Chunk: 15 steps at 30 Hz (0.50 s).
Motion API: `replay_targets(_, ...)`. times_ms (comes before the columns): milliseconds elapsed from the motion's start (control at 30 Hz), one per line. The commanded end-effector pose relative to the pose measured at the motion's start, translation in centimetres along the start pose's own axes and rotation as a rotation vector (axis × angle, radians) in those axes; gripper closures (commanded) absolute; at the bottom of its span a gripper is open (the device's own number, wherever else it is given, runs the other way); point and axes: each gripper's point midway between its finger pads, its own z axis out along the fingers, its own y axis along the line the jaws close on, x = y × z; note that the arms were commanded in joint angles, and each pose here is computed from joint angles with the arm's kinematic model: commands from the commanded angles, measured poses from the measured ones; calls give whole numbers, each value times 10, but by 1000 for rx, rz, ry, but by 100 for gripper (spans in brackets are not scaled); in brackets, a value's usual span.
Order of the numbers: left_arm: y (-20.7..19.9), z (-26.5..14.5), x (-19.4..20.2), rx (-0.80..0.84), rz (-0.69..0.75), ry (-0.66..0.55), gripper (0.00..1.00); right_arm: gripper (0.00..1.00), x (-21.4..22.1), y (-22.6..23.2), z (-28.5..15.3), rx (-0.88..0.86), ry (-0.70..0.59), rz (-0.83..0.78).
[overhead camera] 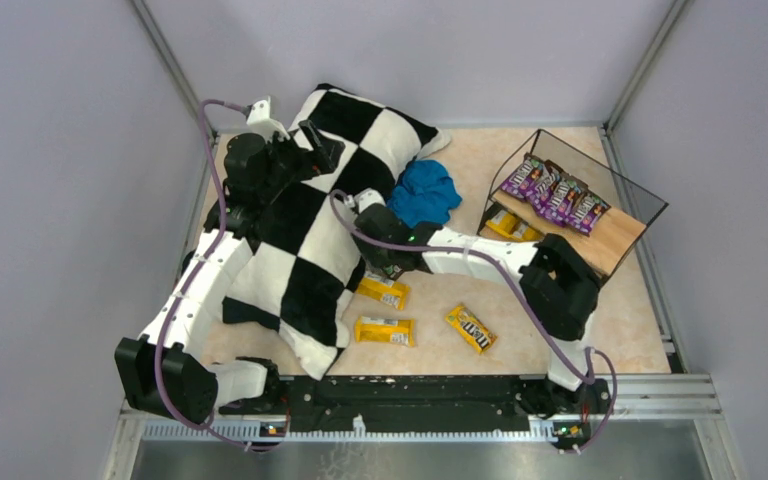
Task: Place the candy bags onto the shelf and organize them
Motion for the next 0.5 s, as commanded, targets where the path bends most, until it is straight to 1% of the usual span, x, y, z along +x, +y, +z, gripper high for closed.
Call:
replay_targets(0,-10,-5,-25,28,19,-82,2,50,14,9,-1,84,50,-125)
replay_targets(33,-9,-6,-26,23,22,-85,2,55,17,14,-1,72,57,-135)
replay_targets(100,-8,-7,-28,17,28,-92,1,62,21,24,1,41,57,-154)
replay_targets(167,-7,-8,-29,11,30,-96,1,66,24,31,4,16,55,-158)
replay_targets(233,-6,-8,-29,6,33,-98,1,68,26,34,8,9,57,-162)
replay_targets(333,-5,-6,-28,4,30,-93,2,70,28,31,15,36,58,-175)
replay_targets(467,-5,-6,-27,16,16,-87,2,74,30,29,24,62,67,-189)
